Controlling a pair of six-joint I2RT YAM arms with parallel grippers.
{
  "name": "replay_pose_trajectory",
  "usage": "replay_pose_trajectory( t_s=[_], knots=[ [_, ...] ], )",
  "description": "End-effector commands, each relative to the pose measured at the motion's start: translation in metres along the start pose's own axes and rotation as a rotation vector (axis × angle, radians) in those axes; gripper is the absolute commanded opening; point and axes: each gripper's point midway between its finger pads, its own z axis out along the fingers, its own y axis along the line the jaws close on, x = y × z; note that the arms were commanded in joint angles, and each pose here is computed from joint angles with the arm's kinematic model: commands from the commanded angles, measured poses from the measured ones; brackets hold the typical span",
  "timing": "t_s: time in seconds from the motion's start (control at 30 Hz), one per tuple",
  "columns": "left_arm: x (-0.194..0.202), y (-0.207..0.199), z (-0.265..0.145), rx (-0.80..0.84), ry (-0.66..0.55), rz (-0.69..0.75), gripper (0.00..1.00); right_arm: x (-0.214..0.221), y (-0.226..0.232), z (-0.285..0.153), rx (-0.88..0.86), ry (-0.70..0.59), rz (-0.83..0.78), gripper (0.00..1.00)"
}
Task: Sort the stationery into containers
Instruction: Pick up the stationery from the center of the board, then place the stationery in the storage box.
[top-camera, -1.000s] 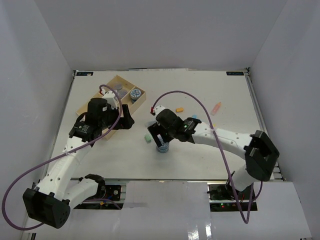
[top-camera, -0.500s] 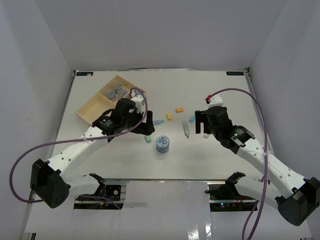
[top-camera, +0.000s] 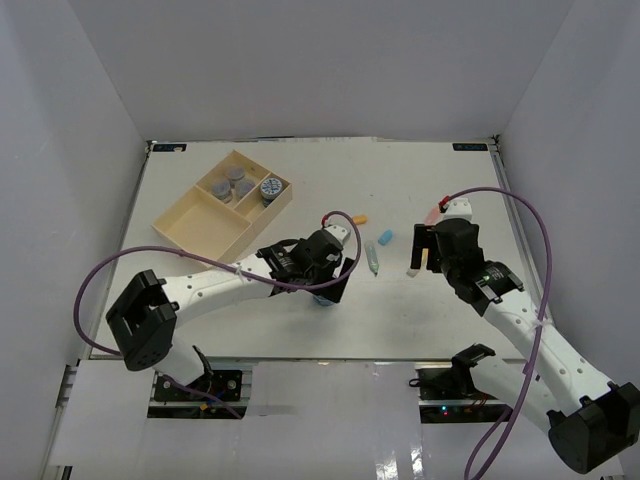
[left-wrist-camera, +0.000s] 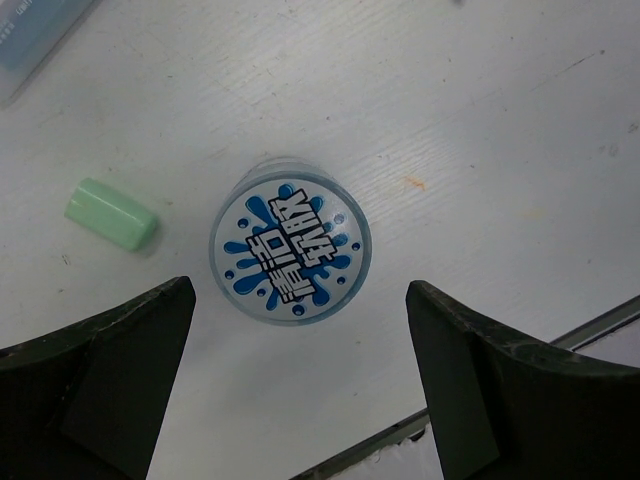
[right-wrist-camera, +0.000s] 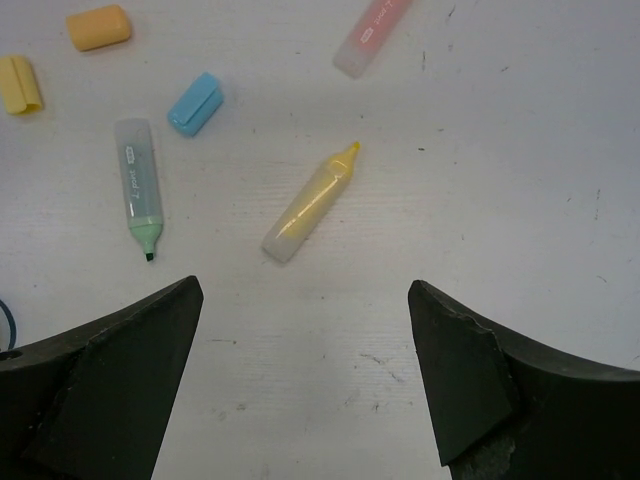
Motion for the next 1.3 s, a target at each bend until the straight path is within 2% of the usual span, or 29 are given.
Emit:
replay_pose_trajectory(
  t_s=[0.0,0.33,0.43,0.53,0.67,0.8,0.93,1.17,1.23,1.27],
  knots=[
    [-0.023,-0.003,-0.001,-0.034,-0.070,-0.015,0.98,-0.004,0.001,0.002,-0.012,-0.028,0.019,0.90],
    [-0.017,-0.003,0.021,-0.078,-0.029,-0.003,0.98,-0.001,0.002,0.004,-0.030,-0.041,0.013,0.90],
    [-0.015,-0.005,0.024,-0.077,-0.018,0.002,0.92,0.001,0.002,0.005,-0.031,-0.039,0.014,0.90],
    [-0.019,-0.007,0.022,-0.068,-0.025,0.000,0.81,0.002,0.001,0.005,-0.030,-0.039,0.008,0.90],
    [-0.028,-0.009,0.015,-0.059,-0.050,-0.001,0.59,0.002,0.001,0.005,-0.031,-0.045,0.009,0.90],
    [-0.035,-0.013,0.009,-0.045,-0.053,-0.003,0.55,0.002,0.002,0.006,-0.035,-0.048,0.011,0.90],
    [-0.062,-0.005,-0.012,-0.092,-0.096,0.004,0.55,0.001,0.003,0.004,-0.049,-0.058,0.008,0.90],
    [-0.128,0.075,-0.044,-0.257,-0.196,-0.069,0.56,0.001,0.005,0.002,-0.069,-0.070,0.010,0.90],
    [-0.157,0.121,-0.058,-0.318,-0.245,-0.121,0.56,0.002,0.006,0.001,-0.077,-0.072,0.011,0.90],
    [-0.155,0.121,-0.055,-0.319,-0.235,-0.119,0.57,0.002,0.007,0.000,-0.083,-0.076,0.012,0.90]
  ],
)
